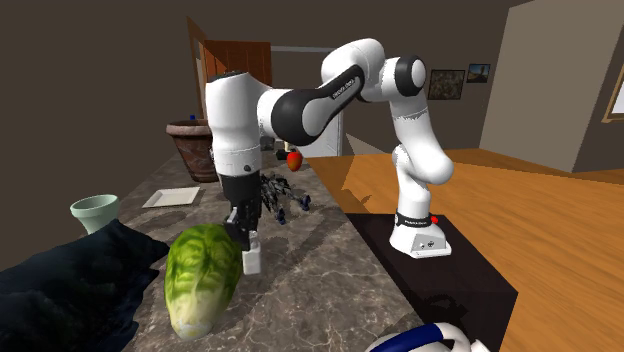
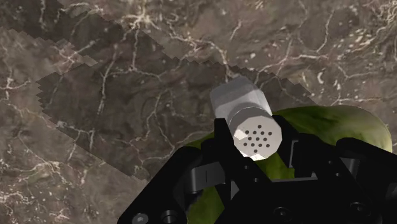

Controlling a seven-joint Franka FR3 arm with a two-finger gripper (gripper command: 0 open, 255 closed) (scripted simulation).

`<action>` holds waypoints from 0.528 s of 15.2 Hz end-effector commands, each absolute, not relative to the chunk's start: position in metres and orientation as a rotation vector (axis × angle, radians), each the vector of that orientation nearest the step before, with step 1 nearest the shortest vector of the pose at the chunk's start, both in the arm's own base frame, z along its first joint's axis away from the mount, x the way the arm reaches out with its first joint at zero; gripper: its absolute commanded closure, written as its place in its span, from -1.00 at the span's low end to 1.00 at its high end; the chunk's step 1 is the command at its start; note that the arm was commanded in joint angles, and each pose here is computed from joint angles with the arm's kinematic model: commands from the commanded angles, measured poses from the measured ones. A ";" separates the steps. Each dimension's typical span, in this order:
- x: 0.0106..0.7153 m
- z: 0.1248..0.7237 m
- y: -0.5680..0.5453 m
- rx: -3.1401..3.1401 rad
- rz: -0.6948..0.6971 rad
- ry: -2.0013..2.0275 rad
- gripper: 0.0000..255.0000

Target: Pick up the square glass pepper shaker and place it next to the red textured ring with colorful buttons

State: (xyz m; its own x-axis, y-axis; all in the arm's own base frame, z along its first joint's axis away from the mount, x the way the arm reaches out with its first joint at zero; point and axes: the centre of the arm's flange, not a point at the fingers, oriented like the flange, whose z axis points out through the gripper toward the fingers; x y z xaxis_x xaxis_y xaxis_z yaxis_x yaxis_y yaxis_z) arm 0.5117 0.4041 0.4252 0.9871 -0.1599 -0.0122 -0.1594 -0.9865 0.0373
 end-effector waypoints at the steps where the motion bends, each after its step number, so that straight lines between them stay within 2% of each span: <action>1: 0.511 0.436 0.404 3.095 -0.024 -0.249 1.00; 8: 0.511 0.473 0.404 3.095 -0.024 -0.249 1.00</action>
State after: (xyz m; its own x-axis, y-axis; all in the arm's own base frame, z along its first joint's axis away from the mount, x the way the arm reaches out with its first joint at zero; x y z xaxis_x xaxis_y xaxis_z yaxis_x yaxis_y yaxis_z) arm 0.5109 0.4029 0.4677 0.9871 -0.1599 -0.0123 -0.1594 -0.9865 0.0374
